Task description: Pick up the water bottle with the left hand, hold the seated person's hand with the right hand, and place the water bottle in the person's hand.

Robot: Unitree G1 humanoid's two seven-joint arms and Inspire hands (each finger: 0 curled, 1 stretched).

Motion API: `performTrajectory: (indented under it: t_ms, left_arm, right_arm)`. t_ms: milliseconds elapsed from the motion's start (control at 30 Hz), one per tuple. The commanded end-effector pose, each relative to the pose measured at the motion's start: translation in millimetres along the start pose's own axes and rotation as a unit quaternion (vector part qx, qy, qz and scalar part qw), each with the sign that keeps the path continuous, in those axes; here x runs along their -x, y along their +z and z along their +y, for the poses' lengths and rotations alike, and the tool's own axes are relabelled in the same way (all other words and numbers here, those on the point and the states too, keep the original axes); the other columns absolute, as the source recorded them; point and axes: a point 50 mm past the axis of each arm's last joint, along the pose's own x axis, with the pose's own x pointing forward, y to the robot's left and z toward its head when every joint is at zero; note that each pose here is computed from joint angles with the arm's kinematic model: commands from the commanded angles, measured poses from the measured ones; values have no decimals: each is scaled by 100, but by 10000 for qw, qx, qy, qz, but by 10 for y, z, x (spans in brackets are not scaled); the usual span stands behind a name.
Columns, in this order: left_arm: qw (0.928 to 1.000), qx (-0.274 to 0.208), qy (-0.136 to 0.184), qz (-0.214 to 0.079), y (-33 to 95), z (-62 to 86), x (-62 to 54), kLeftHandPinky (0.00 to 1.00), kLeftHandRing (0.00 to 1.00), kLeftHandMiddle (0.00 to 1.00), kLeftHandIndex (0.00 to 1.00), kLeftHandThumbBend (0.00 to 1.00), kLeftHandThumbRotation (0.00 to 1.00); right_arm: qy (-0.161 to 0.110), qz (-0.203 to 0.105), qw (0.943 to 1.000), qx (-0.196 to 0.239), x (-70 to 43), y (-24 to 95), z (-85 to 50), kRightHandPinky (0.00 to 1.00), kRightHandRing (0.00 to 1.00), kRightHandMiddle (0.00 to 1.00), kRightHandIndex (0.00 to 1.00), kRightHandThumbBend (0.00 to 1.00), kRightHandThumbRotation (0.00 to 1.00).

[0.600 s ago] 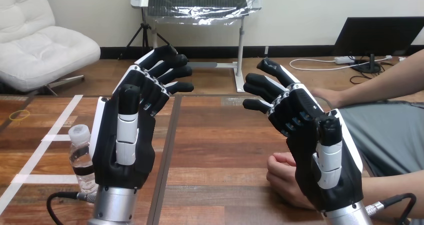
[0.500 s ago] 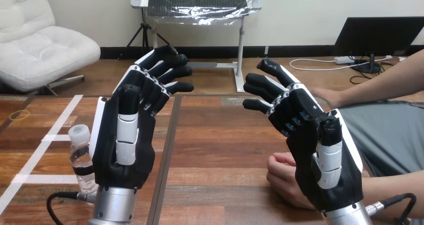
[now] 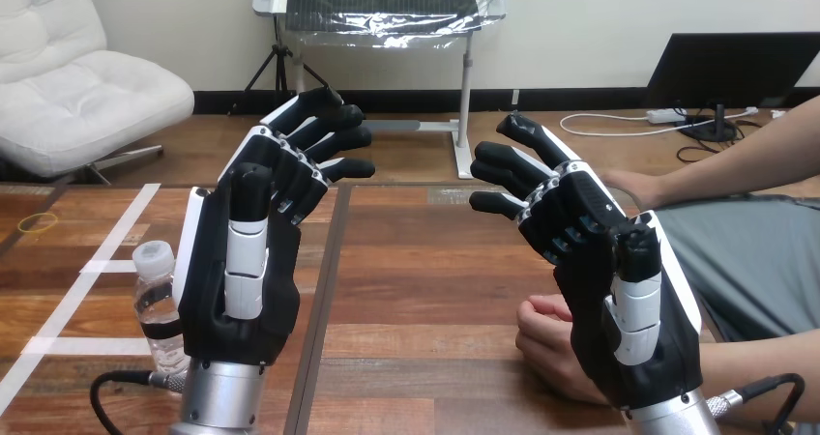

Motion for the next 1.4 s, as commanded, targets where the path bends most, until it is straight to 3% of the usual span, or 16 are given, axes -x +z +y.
performTrajectory:
  t_ms: [0, 400, 500, 600, 633, 900, 1067, 1367]
  left_arm:
    - [9993, -18, -177, -335, 83, -29, -161, 63, 72, 74, 74, 63, 86]
    - [9994, 17, -167, -310, 85, -29, -157, 63, 72, 74, 74, 64, 84]
    - [9994, -9, -127, -309, 92, -28, -159, 63, 72, 74, 74, 65, 77]
    - [9994, -112, -103, -326, 102, -26, -168, 62, 71, 73, 74, 73, 60]
    - [9993, -154, -94, -334, 105, -25, -171, 61, 71, 73, 74, 80, 45]
    - [9982, -448, -93, -391, 127, -31, -182, 58, 72, 75, 77, 97, 10]
    - [9975, -571, -40, -405, 134, -26, -181, 57, 73, 77, 78, 99, 3]
    - [9944, -942, 5, -483, 163, 30, -191, 61, 75, 79, 81, 100, 0]
  right_arm:
    - [56, -409, 9991, 109, -132, 130, -23, 78, 85, 84, 89, 74, 100]
    - [61, -394, 9991, 140, -133, 134, -24, 78, 85, 84, 89, 74, 100]
    - [53, -388, 9992, 126, -132, 132, -23, 77, 85, 84, 89, 75, 100]
    - [58, -384, 9992, 106, -131, 129, -24, 77, 85, 84, 88, 75, 100]
    - [64, -386, 9992, 102, -131, 128, -24, 77, 85, 84, 88, 75, 100]
    - [69, -384, 9992, 106, -128, 124, -25, 77, 85, 84, 89, 75, 100]
    - [70, -379, 9992, 111, -127, 122, -23, 77, 85, 84, 89, 75, 100]
    - [69, -368, 9993, 78, -125, 117, -18, 77, 85, 84, 89, 75, 100]
